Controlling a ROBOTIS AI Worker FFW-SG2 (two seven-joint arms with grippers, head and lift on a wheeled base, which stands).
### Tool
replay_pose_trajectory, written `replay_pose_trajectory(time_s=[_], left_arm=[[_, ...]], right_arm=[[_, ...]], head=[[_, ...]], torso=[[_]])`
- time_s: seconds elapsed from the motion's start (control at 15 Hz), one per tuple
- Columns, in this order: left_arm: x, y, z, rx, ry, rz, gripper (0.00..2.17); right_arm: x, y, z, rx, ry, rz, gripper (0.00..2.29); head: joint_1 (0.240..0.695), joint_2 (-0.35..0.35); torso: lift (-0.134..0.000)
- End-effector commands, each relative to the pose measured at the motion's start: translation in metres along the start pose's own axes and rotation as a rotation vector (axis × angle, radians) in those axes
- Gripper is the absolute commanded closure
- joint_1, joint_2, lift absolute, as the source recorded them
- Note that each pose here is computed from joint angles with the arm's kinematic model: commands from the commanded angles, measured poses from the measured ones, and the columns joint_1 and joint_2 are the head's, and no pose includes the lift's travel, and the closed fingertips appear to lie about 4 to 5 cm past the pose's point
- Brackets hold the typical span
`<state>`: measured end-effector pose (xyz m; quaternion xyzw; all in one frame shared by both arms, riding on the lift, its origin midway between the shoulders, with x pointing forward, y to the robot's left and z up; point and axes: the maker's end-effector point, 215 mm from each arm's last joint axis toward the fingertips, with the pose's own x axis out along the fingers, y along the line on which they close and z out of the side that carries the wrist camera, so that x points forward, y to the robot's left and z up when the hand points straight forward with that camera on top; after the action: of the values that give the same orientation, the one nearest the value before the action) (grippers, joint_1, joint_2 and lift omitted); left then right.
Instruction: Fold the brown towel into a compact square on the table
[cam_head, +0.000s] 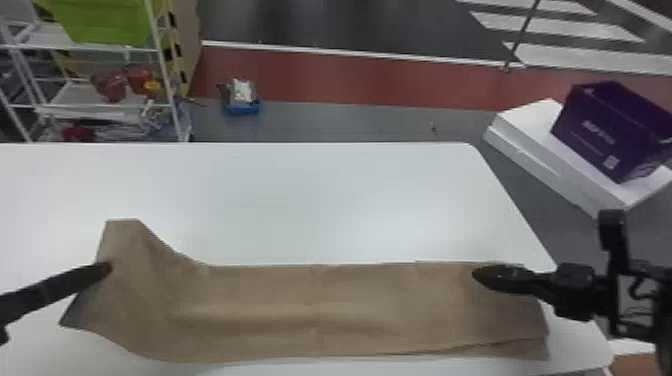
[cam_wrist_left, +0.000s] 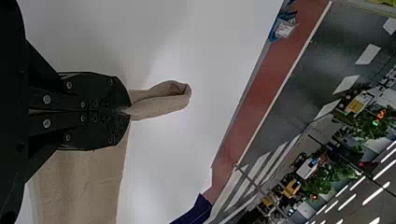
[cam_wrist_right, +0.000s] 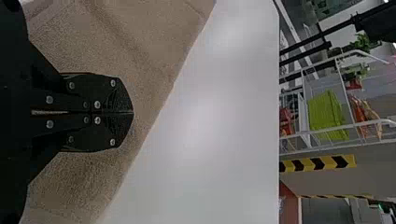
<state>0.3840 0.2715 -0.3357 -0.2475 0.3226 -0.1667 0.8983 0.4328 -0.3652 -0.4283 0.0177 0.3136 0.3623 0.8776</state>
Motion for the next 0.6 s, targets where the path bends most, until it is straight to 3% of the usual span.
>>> replay_pose_trajectory(time_s=[0.0,0.53], left_arm=[[-0.002,0.002,-0.001,-0.011,-0.001,0.004,1.74],[-0.01,-0.006,0.011,-0.008,-0.034,-0.031,1.74]], right_arm=[[0.015,0.006,-0.006,0.003,0.032,0.019,2.22],[0.072,0.042,-0.007,0.005,0.096,0.089,2.22]], head=[[0.695,-0.138],[0.695,-0.058]], torso=[[-0.123],[-0.123]])
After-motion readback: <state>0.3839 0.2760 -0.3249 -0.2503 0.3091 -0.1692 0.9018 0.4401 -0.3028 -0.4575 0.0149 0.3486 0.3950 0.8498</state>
